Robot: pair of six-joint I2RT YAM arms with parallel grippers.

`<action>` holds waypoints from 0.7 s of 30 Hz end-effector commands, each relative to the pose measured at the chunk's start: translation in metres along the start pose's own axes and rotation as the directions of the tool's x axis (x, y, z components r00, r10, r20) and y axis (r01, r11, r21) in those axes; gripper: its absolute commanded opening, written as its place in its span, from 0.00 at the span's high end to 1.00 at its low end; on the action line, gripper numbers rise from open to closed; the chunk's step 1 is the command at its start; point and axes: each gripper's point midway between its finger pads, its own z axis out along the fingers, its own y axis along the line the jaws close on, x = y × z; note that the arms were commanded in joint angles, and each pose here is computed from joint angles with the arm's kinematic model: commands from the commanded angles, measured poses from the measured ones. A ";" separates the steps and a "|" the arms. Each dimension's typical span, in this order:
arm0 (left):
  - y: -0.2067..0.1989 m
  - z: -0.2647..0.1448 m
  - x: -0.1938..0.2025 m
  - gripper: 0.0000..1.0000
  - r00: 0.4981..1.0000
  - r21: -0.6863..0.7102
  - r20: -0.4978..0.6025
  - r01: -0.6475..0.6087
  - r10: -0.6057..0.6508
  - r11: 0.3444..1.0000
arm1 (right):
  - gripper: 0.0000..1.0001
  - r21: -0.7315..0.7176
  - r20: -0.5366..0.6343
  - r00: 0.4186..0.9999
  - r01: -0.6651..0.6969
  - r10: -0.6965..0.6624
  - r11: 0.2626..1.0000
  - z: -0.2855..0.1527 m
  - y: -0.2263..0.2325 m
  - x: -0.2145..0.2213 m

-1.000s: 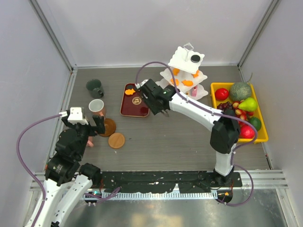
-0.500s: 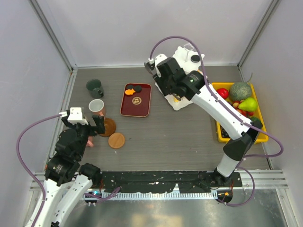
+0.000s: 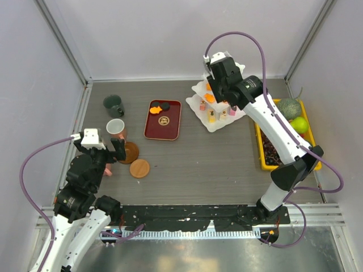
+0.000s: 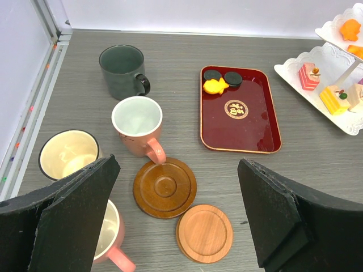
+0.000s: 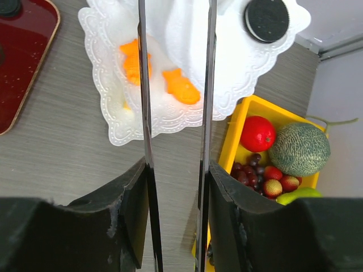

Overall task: Serve the afternoon tea
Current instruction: Place the desert on the desert table.

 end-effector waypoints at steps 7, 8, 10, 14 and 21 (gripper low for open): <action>-0.003 0.002 -0.010 0.01 0.999 0.010 0.040 0.002 -0.002 1.000 | 0.54 0.143 0.071 0.996 -0.055 0.045 0.988 0.009 -0.036 -0.018; -0.002 0.002 -0.010 0.01 0.999 0.010 0.040 0.002 -0.002 1.000 | 0.55 0.150 0.067 0.997 -0.054 0.044 0.987 0.011 -0.037 -0.018; -0.002 0.001 -0.011 0.01 0.999 0.011 0.044 0.003 -0.004 1.000 | 0.54 0.164 0.069 0.997 -0.055 0.044 0.985 0.015 -0.038 -0.018; -0.003 0.001 -0.010 0.01 0.999 0.012 0.043 0.001 -0.002 1.000 | 0.54 0.178 0.067 0.997 -0.053 0.041 0.983 0.021 -0.037 -0.018; -0.002 0.001 -0.010 0.01 0.999 0.009 0.044 0.000 -0.001 1.000 | 0.52 0.201 0.055 0.998 -0.048 0.037 0.978 0.028 -0.037 -0.012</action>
